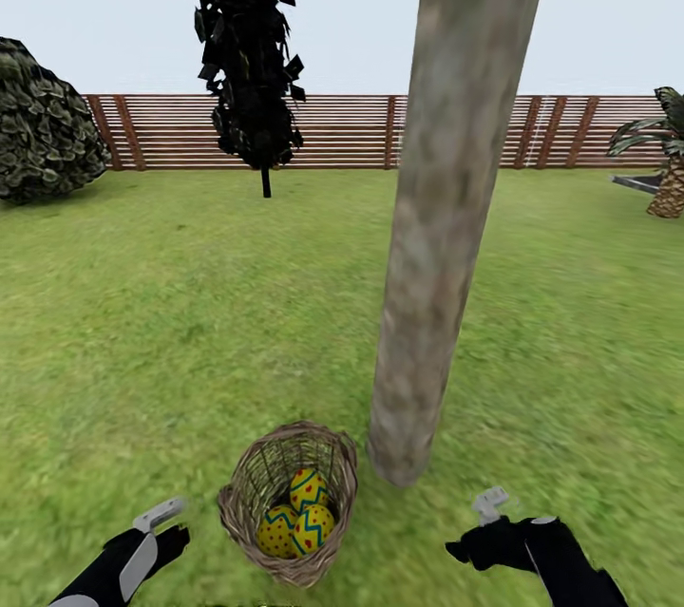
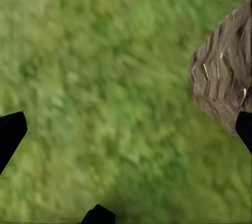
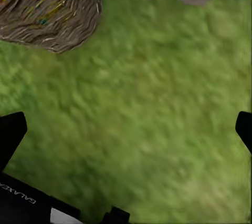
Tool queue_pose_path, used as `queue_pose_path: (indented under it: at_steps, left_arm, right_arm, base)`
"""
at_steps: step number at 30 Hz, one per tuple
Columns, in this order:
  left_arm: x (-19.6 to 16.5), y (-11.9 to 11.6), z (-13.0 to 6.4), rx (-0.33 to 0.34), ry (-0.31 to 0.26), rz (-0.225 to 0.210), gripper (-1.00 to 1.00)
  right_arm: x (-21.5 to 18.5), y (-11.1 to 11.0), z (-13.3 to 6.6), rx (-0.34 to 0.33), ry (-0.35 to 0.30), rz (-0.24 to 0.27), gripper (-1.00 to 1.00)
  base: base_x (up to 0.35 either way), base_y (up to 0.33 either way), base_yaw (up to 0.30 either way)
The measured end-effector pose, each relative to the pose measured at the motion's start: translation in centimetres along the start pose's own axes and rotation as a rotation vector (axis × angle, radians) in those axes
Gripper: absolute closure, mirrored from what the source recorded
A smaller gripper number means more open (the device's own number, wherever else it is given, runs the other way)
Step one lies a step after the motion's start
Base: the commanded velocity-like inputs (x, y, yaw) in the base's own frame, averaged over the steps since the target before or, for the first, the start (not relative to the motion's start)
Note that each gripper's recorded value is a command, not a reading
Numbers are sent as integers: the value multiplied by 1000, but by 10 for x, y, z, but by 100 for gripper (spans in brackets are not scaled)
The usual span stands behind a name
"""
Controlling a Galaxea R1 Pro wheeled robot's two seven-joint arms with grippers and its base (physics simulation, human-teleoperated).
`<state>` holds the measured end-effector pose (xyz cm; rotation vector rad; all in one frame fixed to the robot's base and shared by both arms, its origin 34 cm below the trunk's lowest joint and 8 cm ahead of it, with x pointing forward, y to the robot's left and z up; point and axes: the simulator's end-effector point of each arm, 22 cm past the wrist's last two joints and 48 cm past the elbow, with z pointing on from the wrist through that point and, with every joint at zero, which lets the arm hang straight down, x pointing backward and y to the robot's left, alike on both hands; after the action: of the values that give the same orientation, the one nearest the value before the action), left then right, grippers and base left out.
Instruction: Take the three Easter eggs out of the wicker basket on the lawn in the garden, then place them on the lawn next to a single tree (choose any tree) so that all three eggs are next to the same tree and none are left in the basket.
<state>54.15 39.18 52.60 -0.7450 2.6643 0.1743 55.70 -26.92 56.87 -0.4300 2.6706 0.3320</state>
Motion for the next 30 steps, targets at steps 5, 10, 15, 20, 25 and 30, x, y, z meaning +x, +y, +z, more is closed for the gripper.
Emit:
queue_pose_path:
  at_steps: [5,10,15,20,25,30]
  left_arm:
    - [-1,7,1,-5,3,-33,-100]
    - [-1,9,1,-9,3,-46,-100]
    - [0,8,1,-7,7,-47,-100]
    - [1,8,1,-8,10,-46,-100]
    - [2,8,1,-9,11,-45,-100]
    - [2,8,1,-7,10,-44,-100]
  right_arm:
    - [-18,41,7,-22,47,-65,-100]
    - [-73,120,8,-91,-10,-160,-100]
    - [-89,150,4,-106,-8,-225,-100]
    - [-108,171,-4,-107,-25,-299,-100]
    - [-116,196,-4,-131,-32,-340,-100]
    - [-113,206,-3,-126,7,-335,-100]
  base:
    - [0,0,293]
    - [0,0,252]
    - [0,0,47]
    - [0,0,4]
    - [0,0,0]
    - [0,0,0]
